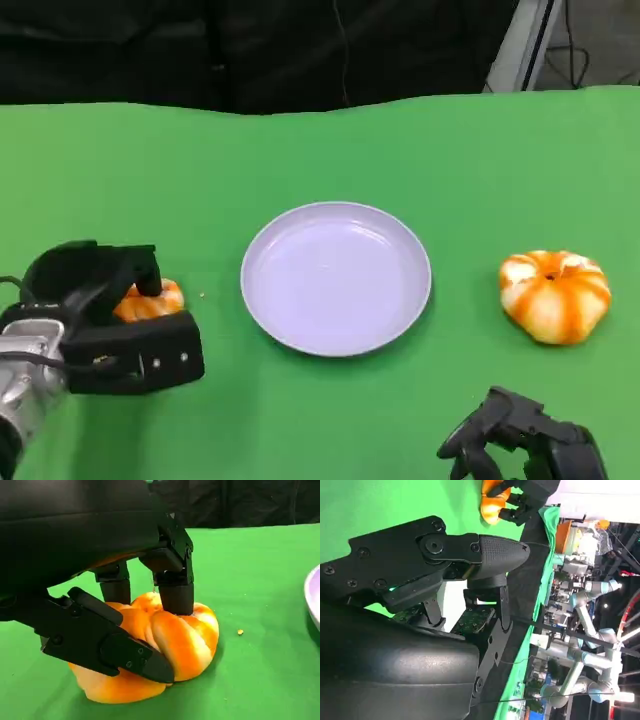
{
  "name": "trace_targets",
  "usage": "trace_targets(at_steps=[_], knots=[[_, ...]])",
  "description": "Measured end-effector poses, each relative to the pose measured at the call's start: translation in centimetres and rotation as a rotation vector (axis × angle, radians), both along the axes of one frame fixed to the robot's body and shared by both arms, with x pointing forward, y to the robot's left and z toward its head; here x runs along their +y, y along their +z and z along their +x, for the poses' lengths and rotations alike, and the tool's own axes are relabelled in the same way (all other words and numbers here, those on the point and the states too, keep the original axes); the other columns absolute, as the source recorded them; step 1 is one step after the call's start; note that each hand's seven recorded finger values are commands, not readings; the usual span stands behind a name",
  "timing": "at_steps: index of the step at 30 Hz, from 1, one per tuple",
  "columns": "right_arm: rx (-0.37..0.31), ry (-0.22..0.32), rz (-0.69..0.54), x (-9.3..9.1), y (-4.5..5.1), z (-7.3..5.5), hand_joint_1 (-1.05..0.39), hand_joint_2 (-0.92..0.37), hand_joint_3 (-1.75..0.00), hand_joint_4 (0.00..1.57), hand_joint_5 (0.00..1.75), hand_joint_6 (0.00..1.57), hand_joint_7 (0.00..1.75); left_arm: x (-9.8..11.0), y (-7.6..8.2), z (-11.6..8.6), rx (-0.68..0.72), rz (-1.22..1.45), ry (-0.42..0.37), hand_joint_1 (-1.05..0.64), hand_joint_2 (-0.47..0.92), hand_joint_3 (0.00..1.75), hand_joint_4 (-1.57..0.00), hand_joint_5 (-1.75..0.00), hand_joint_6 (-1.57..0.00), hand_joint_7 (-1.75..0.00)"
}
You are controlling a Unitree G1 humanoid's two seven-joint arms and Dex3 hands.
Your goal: Grasp the bread from the table and place it into the plate.
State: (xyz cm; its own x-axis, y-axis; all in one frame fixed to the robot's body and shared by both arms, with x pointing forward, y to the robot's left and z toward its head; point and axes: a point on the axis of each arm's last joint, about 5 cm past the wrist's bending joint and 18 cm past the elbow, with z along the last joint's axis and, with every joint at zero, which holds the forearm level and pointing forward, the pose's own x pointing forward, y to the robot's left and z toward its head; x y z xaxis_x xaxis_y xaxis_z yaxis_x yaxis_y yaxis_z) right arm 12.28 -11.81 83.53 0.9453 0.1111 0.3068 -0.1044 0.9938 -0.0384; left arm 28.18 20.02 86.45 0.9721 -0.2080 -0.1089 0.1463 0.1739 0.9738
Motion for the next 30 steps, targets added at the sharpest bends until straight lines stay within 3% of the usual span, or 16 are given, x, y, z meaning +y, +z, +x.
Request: trace_targets(at_steps=[5,21,24,26,30], knots=[[-0.004,0.002,0.0,0.0,0.04,0.2,-0.68,-0.92,-0.47,0.78,1.59,0.85,1.26,0.8,0.8,-0.1,-0.187,0.012,-0.074,-0.14,0.89,0.03,-0.81,-1.75,-0.57,-1.75],[-0.003,0.002,0.0,0.0,0.0,0.2,-0.68,-0.92,-0.47,0.79,1.58,0.85,1.26,0.9,0.7,-0.3,-0.194,0.025,-0.087,-0.14,0.89,0.03,-0.81,-1.75,-0.57,-1.75],[-0.002,0.001,0.001,0.0,-0.01,0.2,-0.68,-0.91,-0.46,0.79,1.58,0.86,1.25,0.5,1.3,-0.5,-0.247,-0.014,-0.113,-0.14,0.53,0.89,-0.85,-1.75,-0.65,-1.75],[-0.005,0.002,0.002,0.0,0.03,0.3,-0.68,-0.91,-0.46,0.8,1.58,0.86,1.25,-0.4,2.5,-0.6,-0.334,-0.082,-0.161,-0.14,0.47,1.02,-0.85,-1.75,-0.65,-1.75],[-0.008,0.002,0.005,0.1,0.07,0.3,-0.68,-0.92,-0.46,0.8,1.58,0.86,1.24,-1.1,4.0,-0.4,-0.414,-0.119,-0.19,-0.13,0.45,1.07,-0.85,-1.75,-0.65,-1.75]])
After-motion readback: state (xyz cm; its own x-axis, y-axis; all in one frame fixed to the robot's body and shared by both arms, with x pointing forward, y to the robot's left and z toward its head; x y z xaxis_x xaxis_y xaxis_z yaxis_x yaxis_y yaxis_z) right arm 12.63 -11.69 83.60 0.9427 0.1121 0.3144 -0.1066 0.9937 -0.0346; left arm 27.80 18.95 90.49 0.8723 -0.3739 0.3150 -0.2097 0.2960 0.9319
